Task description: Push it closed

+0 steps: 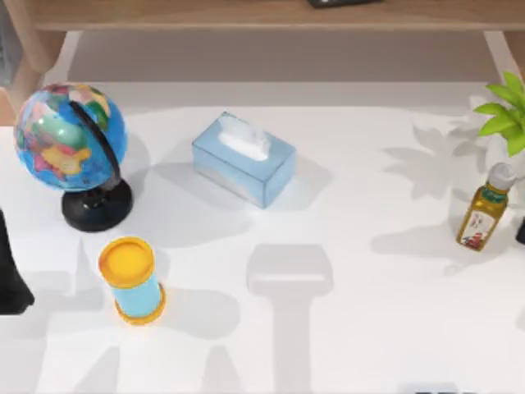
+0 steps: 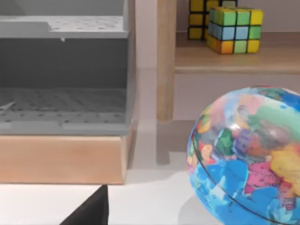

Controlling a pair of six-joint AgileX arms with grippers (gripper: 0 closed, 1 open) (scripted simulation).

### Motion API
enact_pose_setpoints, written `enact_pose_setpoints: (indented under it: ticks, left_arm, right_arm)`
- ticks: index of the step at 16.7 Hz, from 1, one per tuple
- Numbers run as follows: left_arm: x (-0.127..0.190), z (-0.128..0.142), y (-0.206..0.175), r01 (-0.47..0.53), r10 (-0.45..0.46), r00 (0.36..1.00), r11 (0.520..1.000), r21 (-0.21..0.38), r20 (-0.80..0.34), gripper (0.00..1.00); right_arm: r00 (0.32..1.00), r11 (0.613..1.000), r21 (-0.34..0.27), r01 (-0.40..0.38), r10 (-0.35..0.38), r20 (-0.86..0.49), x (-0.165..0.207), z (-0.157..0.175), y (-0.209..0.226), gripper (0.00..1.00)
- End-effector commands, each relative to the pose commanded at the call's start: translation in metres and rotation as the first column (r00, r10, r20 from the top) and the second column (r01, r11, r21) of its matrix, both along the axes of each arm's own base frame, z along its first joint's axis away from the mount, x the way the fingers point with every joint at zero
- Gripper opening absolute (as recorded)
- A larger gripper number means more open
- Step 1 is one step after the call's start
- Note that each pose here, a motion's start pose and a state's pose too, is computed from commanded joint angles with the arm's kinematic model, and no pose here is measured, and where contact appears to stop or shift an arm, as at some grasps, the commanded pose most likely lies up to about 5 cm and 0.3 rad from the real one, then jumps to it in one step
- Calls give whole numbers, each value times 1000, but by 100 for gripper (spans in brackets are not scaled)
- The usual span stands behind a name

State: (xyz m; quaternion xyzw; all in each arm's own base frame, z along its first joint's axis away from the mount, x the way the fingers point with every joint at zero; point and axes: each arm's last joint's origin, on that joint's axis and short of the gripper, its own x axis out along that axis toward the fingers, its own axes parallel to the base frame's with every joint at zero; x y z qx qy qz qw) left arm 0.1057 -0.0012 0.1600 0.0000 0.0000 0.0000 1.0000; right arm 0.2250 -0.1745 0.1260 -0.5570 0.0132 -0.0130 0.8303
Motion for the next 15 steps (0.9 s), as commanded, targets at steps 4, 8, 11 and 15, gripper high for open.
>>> enact_pose_setpoints:
  ticks: [4,8,11,15]
  left_arm:
    - [0,0,0,0,0,1000,1000,0,0,100]
    - [0,0,0,0,0,1000,1000,0,0,100]
    - [0,0,0,0,0,1000,1000,0,0,100]
    - [0,0,0,0,0,1000,1000,0,0,100]
  right_arm:
    - [1000,969,-246,-17,15,-7,0,-24,-3,100]
    - [1000,928,-372,-27,26,-7,0,-36,-4,100]
    - [1000,925,-379,-27,26,-7,0,-37,-4,100]
    - [1000,925,-379,-28,27,-7,5,-36,-4,100]
